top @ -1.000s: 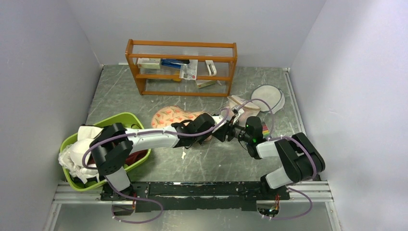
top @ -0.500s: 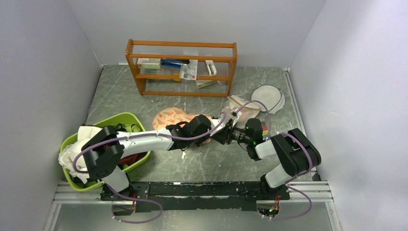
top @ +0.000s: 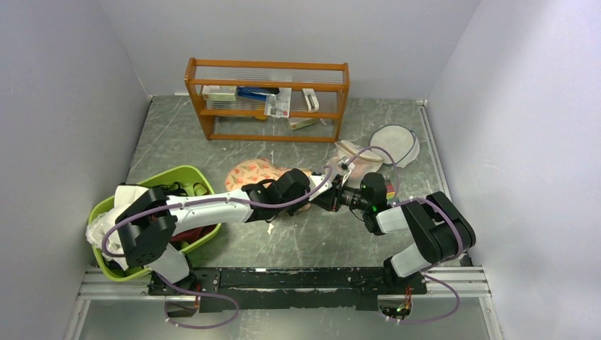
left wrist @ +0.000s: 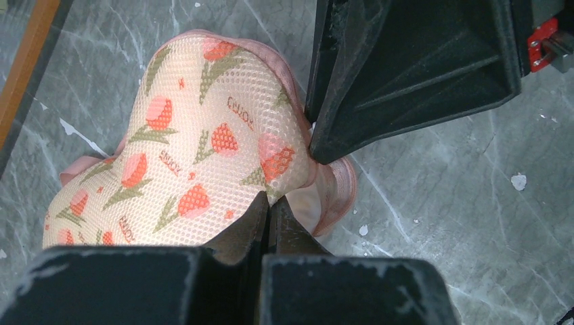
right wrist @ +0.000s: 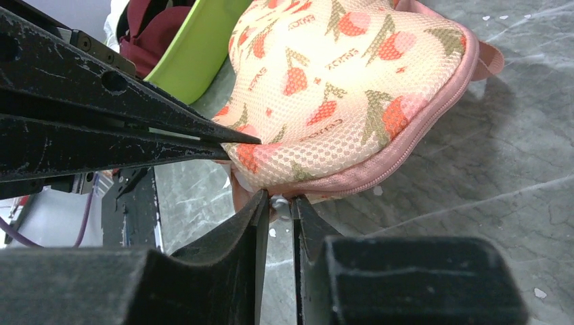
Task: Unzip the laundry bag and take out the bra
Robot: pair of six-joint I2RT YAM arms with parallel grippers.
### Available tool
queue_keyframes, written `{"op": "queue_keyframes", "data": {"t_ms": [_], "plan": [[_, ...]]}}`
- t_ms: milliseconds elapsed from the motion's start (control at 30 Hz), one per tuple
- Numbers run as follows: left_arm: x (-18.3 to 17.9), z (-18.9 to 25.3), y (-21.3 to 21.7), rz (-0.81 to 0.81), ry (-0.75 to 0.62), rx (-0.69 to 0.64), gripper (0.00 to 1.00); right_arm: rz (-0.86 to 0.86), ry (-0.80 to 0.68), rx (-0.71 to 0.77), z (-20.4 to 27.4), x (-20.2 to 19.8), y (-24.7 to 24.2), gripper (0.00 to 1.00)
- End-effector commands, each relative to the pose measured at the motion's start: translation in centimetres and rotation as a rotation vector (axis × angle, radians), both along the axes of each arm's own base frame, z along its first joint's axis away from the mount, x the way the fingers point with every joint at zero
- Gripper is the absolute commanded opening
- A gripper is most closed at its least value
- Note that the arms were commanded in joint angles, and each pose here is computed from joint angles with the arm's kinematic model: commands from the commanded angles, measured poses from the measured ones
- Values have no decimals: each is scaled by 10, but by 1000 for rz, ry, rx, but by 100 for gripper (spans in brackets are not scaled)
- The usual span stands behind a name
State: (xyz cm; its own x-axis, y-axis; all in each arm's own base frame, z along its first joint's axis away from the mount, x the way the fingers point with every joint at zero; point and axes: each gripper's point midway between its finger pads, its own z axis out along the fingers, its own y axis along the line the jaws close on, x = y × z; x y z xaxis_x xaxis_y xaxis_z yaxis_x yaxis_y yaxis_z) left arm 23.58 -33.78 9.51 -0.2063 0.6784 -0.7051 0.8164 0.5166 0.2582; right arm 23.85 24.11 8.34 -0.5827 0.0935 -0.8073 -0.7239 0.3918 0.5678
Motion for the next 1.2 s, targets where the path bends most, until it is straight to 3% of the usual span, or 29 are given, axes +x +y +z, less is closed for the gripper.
{"op": "queue_keyframes", "data": {"t_ms": [0, 233, 467, 700, 1000, 1167], "plan": [[1, 24, -9, -15, -48, -62, 7, 20, -37, 32, 14, -3, 4, 17], [1, 29, -9, -16, -55, -72, 7, -6, -41, 20, 15, -3, 1, 22], [1, 31, -7, -10, -61, -76, 7, -5, -38, 19, 15, -4, 0, 6], [1, 34, -5, -8, -72, -78, 7, -17, -43, -3, 15, -6, -3, 3], [-2, 37, -4, -11, -79, -85, 7, 15, -47, 13, 19, -11, -1, 18], [-2, 38, -4, -10, -84, -81, 7, 21, -44, 22, 19, -12, 0, 13]]}}
